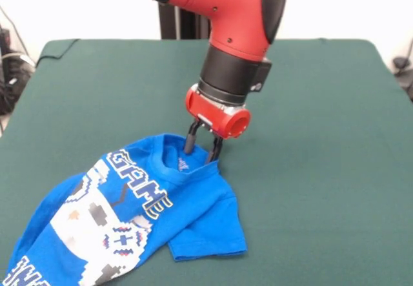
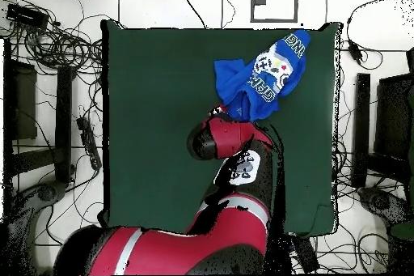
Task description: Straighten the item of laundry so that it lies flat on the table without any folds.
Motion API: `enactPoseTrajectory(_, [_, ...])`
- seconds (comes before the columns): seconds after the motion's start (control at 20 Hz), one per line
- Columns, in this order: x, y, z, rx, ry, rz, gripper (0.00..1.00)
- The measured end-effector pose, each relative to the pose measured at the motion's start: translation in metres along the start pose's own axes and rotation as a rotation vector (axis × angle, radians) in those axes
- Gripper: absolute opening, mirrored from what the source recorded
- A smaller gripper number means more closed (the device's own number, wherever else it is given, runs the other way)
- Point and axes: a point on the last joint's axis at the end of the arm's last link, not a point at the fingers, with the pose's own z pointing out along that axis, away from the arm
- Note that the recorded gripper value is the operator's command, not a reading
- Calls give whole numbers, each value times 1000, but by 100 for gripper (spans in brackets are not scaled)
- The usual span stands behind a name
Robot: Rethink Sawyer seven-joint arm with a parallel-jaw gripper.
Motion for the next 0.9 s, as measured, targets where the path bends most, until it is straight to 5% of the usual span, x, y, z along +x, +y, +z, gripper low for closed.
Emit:
enactPoseTrajectory(0.4, [25,16,-12,4,7,21,100])
enactPoseTrajectory(0.9, [82,50,-38,-5,32,51,100])
